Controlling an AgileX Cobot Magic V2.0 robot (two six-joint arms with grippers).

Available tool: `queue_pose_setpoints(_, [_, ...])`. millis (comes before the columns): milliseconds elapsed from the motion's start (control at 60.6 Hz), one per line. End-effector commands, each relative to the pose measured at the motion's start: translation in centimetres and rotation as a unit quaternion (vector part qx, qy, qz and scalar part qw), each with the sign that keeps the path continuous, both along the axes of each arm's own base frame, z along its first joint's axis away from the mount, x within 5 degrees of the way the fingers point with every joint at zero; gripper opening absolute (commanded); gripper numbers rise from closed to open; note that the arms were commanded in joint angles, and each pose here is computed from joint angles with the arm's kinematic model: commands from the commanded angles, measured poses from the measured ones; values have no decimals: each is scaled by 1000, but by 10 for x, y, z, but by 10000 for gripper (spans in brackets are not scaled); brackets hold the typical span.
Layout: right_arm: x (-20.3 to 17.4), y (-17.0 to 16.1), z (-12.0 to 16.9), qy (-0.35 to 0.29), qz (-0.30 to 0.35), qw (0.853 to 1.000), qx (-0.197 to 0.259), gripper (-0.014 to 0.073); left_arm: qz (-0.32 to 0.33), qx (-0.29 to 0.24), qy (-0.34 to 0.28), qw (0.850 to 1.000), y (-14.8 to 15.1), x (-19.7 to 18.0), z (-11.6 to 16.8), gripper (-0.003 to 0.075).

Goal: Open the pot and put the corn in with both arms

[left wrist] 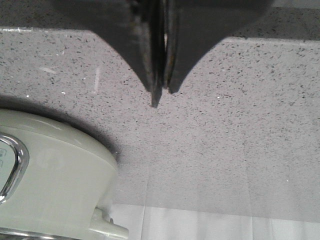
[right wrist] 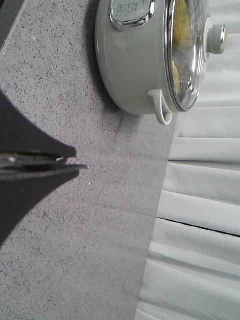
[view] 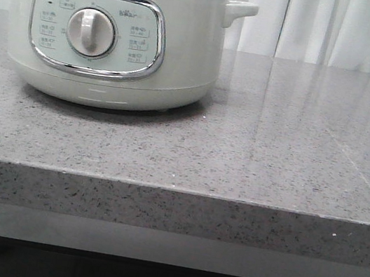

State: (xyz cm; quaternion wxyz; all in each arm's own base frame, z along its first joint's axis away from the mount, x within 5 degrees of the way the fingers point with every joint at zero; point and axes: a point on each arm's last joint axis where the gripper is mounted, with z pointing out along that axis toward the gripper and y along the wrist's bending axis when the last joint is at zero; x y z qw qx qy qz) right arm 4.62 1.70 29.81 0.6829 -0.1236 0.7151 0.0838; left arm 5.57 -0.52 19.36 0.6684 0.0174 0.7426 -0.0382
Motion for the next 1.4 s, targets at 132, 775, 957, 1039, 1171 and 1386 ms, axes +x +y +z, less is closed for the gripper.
queue_pose_setpoints(132, [0, -2, 15, -45, -10, 999, 10, -64, 6, -13, -56, 998, 1, -1, 10, -18])
queue_pose_setpoints(775, [8, -18, -91, -30, -160, 987, 0, -64, 6, -13, -56, 998, 1, -1, 10, -18])
queue_pose_setpoints(957, [9, -18, -102, -18, -163, 987, -2, -64, 7, -13, -55, 998, 1, -1, 9, -18])
queue_pose_setpoints(1039, [9, -18, -102, -18, -163, 987, -1, -64, 7, -13, -55, 998, 1, -1, 9, -18])
queue_pose_setpoints(1171, [9, -18, -102, -18, -163, 987, -1, -64, 7, -13, -55, 998, 1, -1, 9, -18])
queue_pose_setpoints(1386, [9, -18, -102, -18, -163, 987, -1, -64, 7, -13, -55, 998, 1, -1, 9, -18])
